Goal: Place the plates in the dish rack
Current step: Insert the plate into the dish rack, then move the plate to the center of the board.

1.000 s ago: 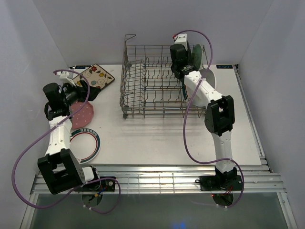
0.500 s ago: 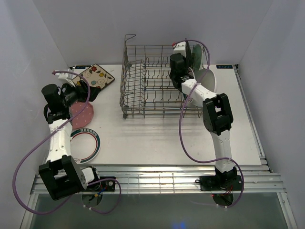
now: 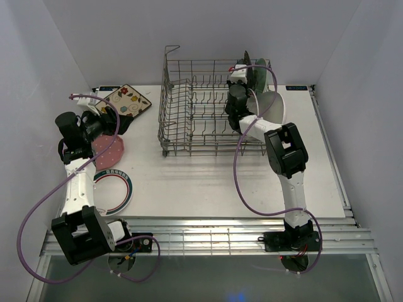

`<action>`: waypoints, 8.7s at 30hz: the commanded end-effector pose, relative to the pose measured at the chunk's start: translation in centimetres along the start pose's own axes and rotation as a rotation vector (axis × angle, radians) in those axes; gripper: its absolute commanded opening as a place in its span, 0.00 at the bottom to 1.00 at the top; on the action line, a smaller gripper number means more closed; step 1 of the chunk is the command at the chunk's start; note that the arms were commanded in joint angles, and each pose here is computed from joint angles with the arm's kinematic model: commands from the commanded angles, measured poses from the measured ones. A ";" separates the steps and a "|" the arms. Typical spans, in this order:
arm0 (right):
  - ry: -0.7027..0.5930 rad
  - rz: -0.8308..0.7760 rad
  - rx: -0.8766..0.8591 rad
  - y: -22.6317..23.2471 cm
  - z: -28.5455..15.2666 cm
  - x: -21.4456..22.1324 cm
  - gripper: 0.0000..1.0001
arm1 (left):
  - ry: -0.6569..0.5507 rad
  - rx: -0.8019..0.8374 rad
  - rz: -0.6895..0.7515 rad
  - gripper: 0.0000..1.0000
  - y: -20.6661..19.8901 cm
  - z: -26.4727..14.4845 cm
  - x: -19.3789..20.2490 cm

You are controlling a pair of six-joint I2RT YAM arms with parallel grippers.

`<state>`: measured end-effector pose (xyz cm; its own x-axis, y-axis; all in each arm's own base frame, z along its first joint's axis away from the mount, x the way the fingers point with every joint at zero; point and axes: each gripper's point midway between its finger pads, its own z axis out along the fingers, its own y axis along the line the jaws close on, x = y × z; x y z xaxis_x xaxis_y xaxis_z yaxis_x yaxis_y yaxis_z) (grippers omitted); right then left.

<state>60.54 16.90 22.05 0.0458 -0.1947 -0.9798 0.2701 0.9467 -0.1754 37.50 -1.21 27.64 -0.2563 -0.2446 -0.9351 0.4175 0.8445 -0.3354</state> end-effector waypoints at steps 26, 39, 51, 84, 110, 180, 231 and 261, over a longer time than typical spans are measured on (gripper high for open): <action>-0.330 0.154 0.092 -4.4 0.3 -13.9 0.08 | -0.028 0.010 0.040 0.98 -0.8 -0.4 -0.8; -0.228 0.004 -0.001 -2.6 1.6 -15.4 0.08 | -0.024 0.020 0.039 0.98 -1.0 -0.4 -0.7; -0.111 -0.009 -0.081 -1.5 1.9 -15.7 0.08 | -0.019 0.019 0.037 0.98 -1.0 -0.4 -0.7; 0.135 0.022 -0.113 -0.2 4.1 -8.1 0.08 | 0.003 0.033 0.026 0.98 -1.1 -0.4 -0.4; 0.098 0.122 -0.142 -2.5 3.9 -12.1 0.57 | 0.003 0.021 0.027 0.98 -0.8 -0.3 -0.5; 0.243 0.548 -1.076 -4.3 -40.8 -3.6 0.97 | -0.004 -0.222 -0.009 0.98 5.5 0.4 0.7; 0.447 0.488 -1.340 4.3 -45.3 -1.0 0.98 | 0.422 -0.567 0.305 0.98 11.6 -9.4 13.6; 0.449 0.484 -1.414 6.6 -46.9 -1.8 0.98 | 0.463 -0.449 -0.074 0.98 15.8 -21.4 19.3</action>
<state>16.88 34.22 15.35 -0.5297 -0.0175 -0.8480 -0.7594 0.4551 0.4650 20.17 17.24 5.59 -0.6973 -0.2213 -0.6818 -0.0615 0.9661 -0.2506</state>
